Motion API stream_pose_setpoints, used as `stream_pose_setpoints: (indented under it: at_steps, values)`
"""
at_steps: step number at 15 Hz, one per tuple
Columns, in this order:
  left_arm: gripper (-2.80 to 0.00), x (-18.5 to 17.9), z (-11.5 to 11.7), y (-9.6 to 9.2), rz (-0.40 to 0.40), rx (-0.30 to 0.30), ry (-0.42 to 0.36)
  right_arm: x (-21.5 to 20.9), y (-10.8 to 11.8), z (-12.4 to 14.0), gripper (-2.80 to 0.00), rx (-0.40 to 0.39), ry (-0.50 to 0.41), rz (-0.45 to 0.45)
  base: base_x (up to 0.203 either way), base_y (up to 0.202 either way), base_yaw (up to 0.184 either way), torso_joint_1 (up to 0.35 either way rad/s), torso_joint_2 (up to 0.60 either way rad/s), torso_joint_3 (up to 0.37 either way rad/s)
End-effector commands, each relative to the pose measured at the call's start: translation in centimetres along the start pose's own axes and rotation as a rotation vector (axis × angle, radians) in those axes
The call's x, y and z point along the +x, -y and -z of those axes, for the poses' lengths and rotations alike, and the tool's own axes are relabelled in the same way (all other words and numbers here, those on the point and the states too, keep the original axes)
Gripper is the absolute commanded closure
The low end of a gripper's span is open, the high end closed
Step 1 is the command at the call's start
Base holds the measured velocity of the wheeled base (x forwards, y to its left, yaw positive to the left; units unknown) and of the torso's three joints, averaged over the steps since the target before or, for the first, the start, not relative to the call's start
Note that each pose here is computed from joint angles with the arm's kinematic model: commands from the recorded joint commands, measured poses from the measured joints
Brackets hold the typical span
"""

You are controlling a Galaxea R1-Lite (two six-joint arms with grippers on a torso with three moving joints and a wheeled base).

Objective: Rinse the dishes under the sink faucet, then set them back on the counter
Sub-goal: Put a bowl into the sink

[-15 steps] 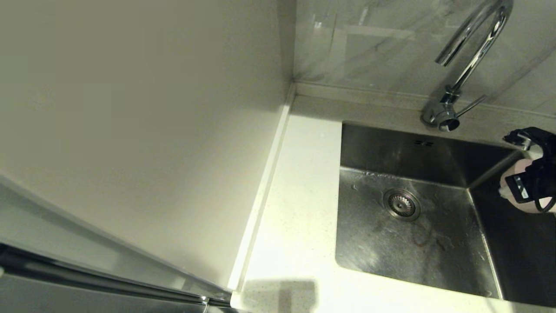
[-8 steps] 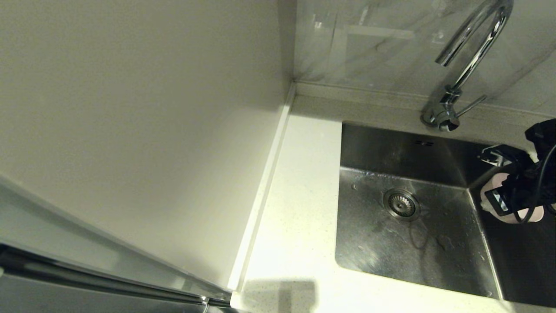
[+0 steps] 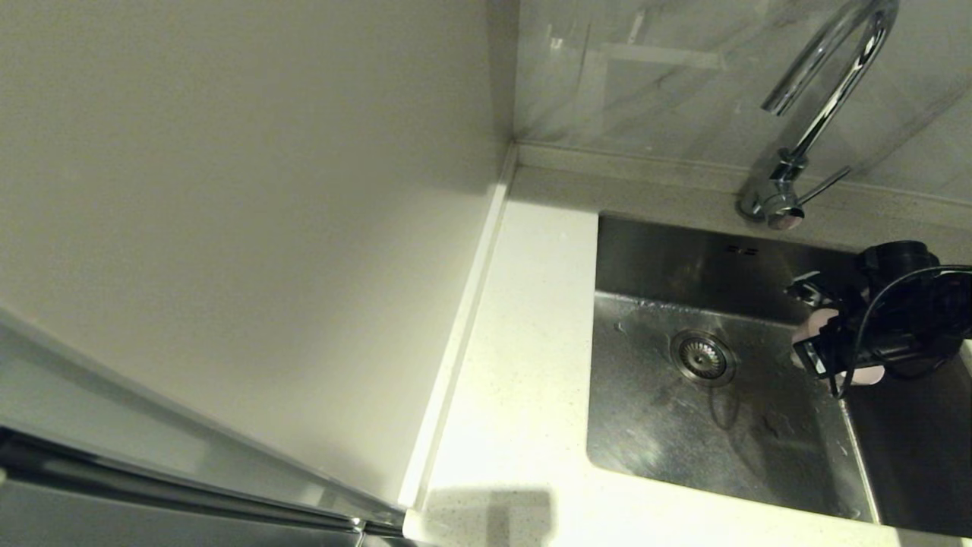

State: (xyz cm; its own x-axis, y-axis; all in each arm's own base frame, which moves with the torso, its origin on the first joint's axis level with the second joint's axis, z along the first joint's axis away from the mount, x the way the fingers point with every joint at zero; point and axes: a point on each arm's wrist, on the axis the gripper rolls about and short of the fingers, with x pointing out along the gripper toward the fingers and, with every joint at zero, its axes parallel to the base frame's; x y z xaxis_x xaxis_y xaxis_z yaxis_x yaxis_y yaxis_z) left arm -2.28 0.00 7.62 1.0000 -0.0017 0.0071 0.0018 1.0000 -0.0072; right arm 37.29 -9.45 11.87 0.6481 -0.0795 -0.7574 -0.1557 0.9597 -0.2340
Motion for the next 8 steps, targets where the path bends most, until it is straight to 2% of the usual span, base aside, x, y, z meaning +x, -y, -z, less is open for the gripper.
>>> stream_pose_setpoints:
  at_steps: [1,3,8]
  values:
    - [0.0,0.0,0.1,0.0,0.0,0.0,-0.003,3.4,-0.7,0.8,0.0,-0.011,-0.024,-0.023,0.0,0.0,0.0,0.0,0.0,0.0]
    - [0.0,0.0,0.1,0.0,-0.001,0.0,-0.003,4.9,-0.9,0.9,0.0,-0.017,-0.019,-0.026,0.0,0.0,0.0,0.0,0.0,0.0]
    - [0.0,0.0,0.1,0.0,0.0,0.0,-0.003,8.3,0.1,-1.0,0.0,-0.019,0.033,0.009,0.0,0.0,0.0,0.0,0.0,0.0]
